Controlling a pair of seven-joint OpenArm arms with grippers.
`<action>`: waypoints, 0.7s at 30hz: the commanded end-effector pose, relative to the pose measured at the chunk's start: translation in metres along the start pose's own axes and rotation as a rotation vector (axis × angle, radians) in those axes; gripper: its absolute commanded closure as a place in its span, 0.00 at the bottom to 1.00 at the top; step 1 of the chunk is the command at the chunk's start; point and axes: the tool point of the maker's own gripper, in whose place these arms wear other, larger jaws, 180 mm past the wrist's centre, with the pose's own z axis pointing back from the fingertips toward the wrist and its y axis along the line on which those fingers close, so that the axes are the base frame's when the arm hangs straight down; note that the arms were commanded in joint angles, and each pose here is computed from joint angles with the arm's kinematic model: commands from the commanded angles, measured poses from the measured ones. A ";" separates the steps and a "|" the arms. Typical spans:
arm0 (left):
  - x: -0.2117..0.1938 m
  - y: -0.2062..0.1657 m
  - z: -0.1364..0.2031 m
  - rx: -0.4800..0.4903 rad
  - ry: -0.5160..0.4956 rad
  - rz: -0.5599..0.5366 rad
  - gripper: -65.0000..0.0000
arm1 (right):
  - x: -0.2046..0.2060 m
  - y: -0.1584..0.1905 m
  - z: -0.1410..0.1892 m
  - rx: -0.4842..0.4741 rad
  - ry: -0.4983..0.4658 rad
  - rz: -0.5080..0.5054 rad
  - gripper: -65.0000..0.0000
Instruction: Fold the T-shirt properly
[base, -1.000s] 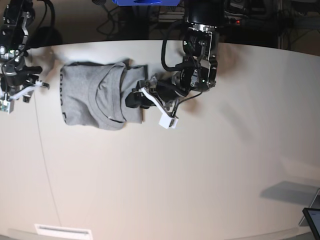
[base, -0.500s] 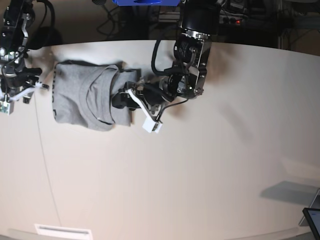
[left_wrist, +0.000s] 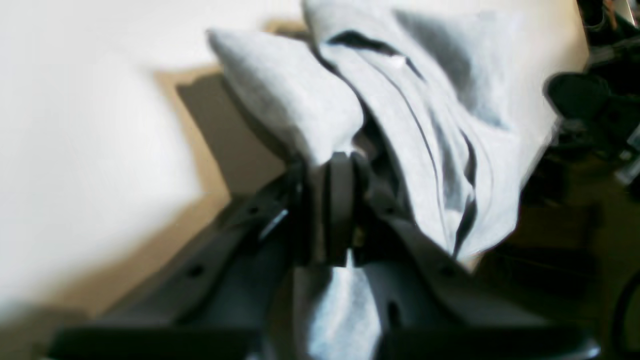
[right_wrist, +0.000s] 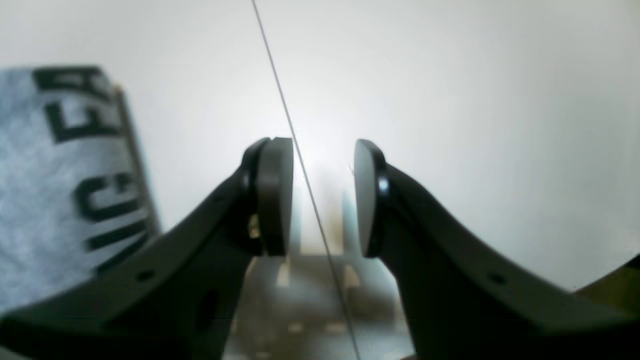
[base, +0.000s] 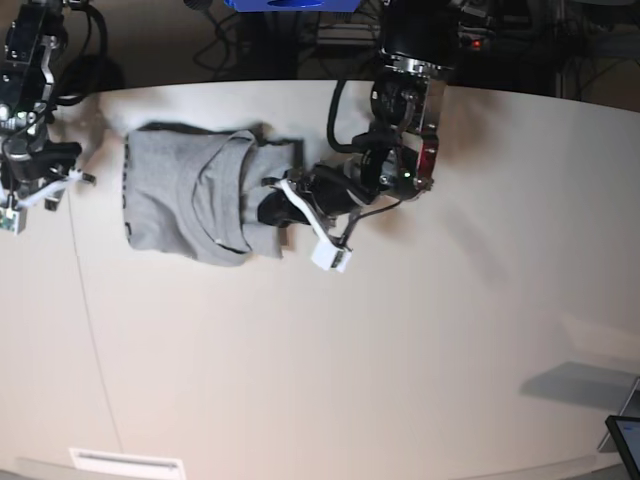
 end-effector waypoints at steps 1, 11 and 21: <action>0.023 0.001 0.009 0.012 -0.070 0.007 1.00 | 0.015 -0.005 0.002 -0.011 -0.045 0.017 0.70; 0.041 0.033 0.033 0.117 -0.102 -0.002 1.00 | 0.018 -0.004 0.002 -0.009 -0.053 0.012 0.70; 0.051 0.052 0.040 0.162 -0.096 -0.037 0.72 | 0.015 0.015 0.000 0.037 -0.044 0.048 0.70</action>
